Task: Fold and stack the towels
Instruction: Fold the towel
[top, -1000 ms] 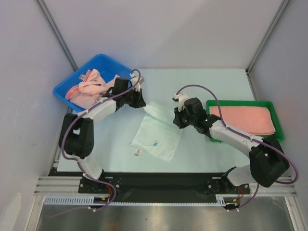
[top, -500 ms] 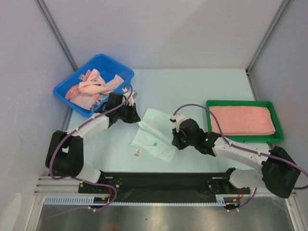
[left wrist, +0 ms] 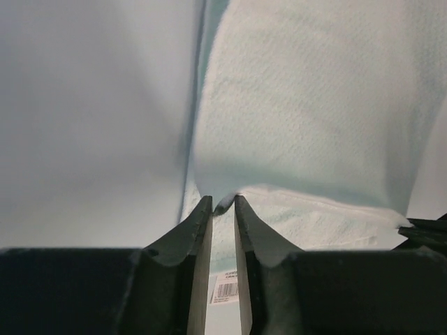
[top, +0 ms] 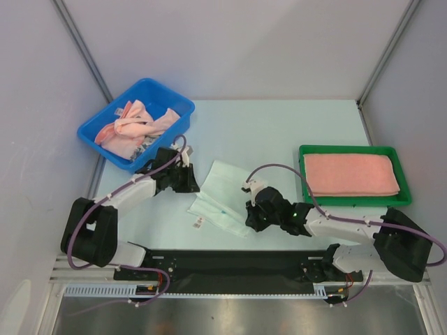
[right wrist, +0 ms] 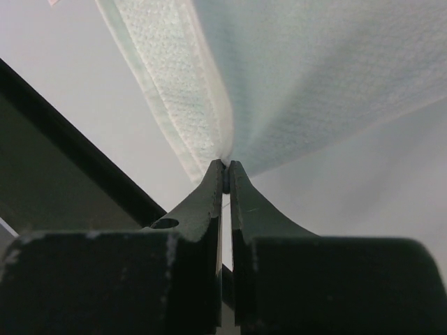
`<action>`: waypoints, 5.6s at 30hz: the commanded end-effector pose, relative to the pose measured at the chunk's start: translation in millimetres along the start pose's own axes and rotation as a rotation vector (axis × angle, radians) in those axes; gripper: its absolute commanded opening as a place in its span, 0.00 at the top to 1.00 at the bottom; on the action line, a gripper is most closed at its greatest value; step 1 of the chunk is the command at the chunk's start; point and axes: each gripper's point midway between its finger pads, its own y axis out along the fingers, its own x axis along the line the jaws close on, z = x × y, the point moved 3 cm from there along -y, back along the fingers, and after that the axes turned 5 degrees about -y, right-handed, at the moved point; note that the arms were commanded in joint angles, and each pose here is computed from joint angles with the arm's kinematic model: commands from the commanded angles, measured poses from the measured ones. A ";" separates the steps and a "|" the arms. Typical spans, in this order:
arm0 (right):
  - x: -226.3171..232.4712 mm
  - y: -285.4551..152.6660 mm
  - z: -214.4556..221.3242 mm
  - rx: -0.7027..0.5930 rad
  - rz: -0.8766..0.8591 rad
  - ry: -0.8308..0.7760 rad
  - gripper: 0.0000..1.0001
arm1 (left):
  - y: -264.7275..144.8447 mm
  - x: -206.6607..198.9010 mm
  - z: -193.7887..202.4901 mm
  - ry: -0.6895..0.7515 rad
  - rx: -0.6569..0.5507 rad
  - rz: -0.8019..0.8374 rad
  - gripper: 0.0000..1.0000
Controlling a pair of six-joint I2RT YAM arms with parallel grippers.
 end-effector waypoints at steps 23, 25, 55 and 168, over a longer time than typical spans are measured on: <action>30.3 10.8 19.5 0.040 -0.070 -0.021 0.64 | -0.3 11.8 32.0 -0.337 -0.067 -0.239 0.51; 29.8 -1.7 2.6 -0.020 -0.036 0.048 0.57 | 6.6 19.8 40.7 -0.344 -0.049 -0.264 0.52; -171.5 69.4 -132.8 0.000 0.364 0.201 0.70 | 8.0 -3.5 5.6 -0.276 -0.190 -0.255 0.51; -68.7 4.3 -24.5 0.098 0.411 0.424 0.96 | -6.4 -21.9 63.3 -0.170 0.029 -0.276 0.97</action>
